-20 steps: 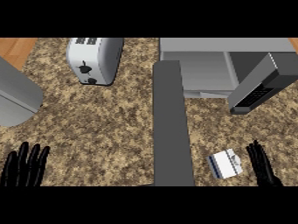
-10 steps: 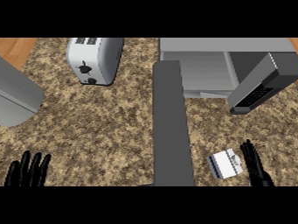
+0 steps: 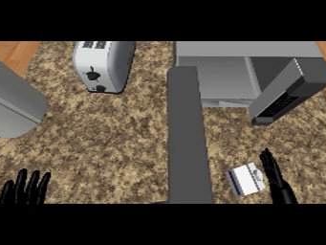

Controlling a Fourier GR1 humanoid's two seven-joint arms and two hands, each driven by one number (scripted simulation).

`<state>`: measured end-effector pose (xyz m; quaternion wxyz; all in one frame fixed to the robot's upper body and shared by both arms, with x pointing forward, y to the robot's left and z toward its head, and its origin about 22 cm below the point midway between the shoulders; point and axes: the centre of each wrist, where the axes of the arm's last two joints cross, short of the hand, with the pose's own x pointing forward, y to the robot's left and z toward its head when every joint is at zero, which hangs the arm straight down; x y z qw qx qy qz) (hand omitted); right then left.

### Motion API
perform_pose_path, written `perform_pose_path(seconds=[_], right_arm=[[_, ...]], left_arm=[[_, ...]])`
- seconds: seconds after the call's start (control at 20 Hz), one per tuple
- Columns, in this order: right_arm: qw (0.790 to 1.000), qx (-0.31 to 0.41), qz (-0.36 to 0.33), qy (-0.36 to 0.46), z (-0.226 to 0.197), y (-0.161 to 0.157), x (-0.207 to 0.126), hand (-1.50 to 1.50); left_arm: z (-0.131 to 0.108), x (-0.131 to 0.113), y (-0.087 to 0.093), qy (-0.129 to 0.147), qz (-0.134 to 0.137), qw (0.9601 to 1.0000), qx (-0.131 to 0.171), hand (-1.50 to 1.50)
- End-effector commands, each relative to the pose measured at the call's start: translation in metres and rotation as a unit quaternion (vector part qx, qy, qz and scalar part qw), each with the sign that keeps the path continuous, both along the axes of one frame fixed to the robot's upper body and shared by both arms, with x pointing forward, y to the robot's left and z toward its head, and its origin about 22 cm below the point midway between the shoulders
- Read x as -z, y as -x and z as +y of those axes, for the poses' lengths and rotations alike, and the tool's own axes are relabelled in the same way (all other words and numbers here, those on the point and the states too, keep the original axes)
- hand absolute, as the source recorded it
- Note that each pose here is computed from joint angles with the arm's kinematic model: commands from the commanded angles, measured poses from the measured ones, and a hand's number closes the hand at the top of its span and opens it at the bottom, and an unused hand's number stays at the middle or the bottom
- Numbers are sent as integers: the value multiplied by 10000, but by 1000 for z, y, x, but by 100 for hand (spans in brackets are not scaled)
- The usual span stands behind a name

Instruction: Pick up the milk, place it into the microwave and close the microwave

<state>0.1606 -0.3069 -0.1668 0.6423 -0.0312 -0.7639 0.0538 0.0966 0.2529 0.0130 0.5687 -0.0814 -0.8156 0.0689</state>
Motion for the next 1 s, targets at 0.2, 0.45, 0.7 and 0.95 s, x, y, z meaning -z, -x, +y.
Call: perform_pose_path(seconds=[0.2, 0.45, 0.7, 0.95], right_arm=[[9983, -395, -422, -71, 8, -9, 8, -150], [9987, -317, -256, -291, 1, -17, 3, -150], [9994, -1, -246, -228, 25, -37, 1, -150], [9958, -42, -509, 760, 30, -33, 4, 150]], left_arm=[[2, -1, 3, 57, 75, 9999, 59, -150], [7, 12, 11, -12, 9, 10000, 31, -150], [7, 10, -6, -15, 18, 10000, 50, -150], [4, 5, 17, 100, 41, 9999, 2, -150]])
